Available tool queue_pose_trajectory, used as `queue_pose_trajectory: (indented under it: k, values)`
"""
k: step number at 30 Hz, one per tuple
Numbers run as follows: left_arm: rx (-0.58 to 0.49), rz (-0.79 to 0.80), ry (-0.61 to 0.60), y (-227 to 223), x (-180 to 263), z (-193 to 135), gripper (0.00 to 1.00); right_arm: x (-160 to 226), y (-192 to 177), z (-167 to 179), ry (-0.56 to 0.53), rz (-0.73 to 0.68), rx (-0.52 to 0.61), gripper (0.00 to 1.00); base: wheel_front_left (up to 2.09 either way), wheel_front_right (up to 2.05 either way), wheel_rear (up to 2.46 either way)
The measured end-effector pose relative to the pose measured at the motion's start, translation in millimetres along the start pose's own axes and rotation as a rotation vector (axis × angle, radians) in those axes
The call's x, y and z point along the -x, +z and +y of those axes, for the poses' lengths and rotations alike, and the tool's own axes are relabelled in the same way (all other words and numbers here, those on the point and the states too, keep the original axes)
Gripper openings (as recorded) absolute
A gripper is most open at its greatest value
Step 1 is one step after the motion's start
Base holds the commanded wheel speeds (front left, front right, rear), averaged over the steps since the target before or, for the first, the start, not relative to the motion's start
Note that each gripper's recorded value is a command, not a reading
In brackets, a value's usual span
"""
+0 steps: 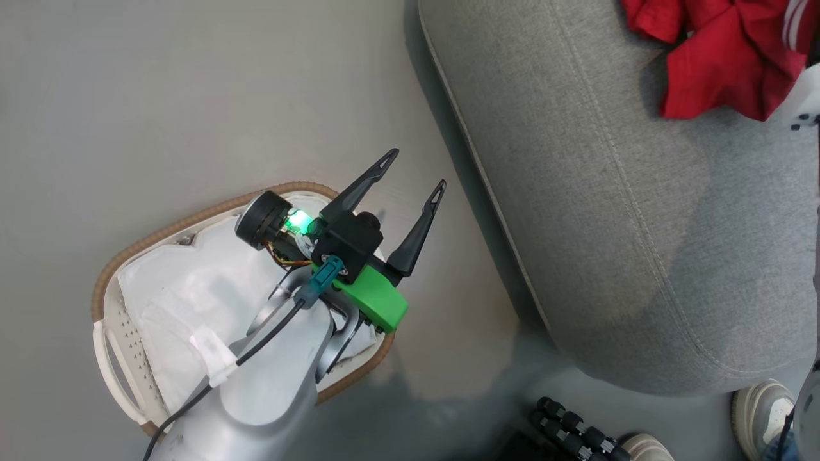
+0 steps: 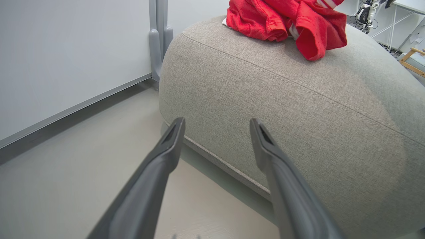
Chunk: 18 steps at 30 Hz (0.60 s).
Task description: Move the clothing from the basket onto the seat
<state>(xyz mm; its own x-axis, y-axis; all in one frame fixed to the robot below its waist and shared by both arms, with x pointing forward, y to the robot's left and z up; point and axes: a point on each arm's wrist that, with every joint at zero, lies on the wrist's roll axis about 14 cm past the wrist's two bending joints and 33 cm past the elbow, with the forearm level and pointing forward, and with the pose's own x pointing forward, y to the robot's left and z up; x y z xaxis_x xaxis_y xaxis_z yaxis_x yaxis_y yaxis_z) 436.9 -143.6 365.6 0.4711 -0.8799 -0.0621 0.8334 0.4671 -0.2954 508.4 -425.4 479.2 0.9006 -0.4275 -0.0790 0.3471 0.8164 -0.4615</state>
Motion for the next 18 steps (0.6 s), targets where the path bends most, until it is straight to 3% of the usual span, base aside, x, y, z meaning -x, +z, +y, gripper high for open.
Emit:
queue_pose_trajectory:
  k: [8,18]
  values:
    - [-0.001,-0.032,0.026,24,5,-5,1.00,26,12,-5,0.019,-0.039,-0.010,1.00,0.00,0.00,0.00]
    - [-0.020,-0.124,0.170,75,30,3,1.00,41,78,-4,0.068,-0.207,-0.035,1.00,0.00,0.00,0.00]
